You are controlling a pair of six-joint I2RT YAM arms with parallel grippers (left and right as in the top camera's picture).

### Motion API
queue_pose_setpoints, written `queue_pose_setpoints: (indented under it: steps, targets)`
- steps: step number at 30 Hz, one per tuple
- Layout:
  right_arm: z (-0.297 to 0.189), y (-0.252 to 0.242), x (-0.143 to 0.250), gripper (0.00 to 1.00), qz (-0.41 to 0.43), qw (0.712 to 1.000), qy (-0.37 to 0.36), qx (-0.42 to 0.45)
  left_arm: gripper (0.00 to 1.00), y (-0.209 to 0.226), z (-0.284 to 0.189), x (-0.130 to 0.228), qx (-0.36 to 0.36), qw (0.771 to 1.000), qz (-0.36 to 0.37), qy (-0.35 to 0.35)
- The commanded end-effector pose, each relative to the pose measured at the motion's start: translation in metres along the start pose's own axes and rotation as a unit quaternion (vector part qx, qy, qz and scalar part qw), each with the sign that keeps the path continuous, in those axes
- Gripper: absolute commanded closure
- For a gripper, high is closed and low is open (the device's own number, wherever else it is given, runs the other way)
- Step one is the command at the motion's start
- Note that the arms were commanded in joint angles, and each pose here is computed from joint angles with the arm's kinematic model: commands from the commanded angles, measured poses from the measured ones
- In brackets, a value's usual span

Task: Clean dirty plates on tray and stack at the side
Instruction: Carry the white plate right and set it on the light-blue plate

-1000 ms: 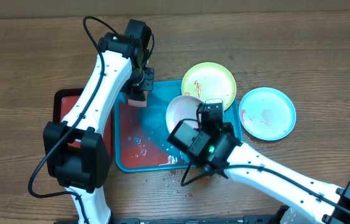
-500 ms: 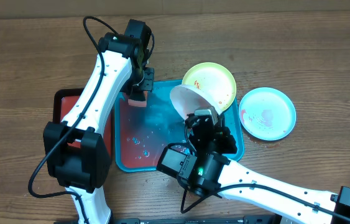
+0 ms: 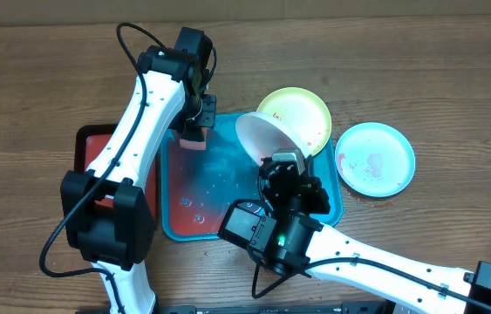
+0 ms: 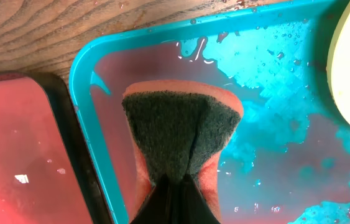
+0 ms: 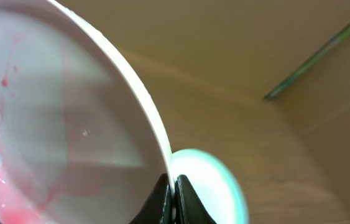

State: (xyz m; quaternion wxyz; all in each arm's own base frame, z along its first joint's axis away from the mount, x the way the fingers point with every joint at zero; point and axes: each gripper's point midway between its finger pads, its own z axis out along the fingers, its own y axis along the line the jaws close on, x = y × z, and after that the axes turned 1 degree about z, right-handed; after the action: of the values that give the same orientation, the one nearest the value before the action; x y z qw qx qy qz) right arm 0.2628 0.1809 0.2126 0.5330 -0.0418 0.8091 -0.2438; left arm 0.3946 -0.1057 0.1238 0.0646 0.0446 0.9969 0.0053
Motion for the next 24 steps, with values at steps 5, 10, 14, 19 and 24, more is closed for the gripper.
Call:
queue_pose_setpoints:
  steps: [5,10,14,19,24]
  targets:
    - [-0.011,0.05,0.054,0.96,0.045,0.972,0.183,-0.143,0.96,0.0,-0.006,-0.005,0.006,1.0,-0.009,-0.01]
    - [0.007,0.034,0.062,0.96,0.104,0.962,0.228,-0.11,0.96,0.0,-0.006,-0.005,0.006,1.0,-0.009,-0.01]
    - [0.028,0.016,0.063,0.96,0.157,0.941,0.28,-0.11,0.96,0.0,-0.006,-0.005,0.006,1.0,-0.009,-0.01]
    - [0.061,-0.002,0.061,0.96,0.199,0.897,0.349,-0.182,0.96,0.0,-0.005,-0.005,0.006,1.0,-0.009,-0.01]
    - [0.108,-0.048,0.076,0.96,0.299,0.836,0.412,-0.204,0.96,0.0,-0.005,-0.005,0.006,1.0,-0.009,-0.009]
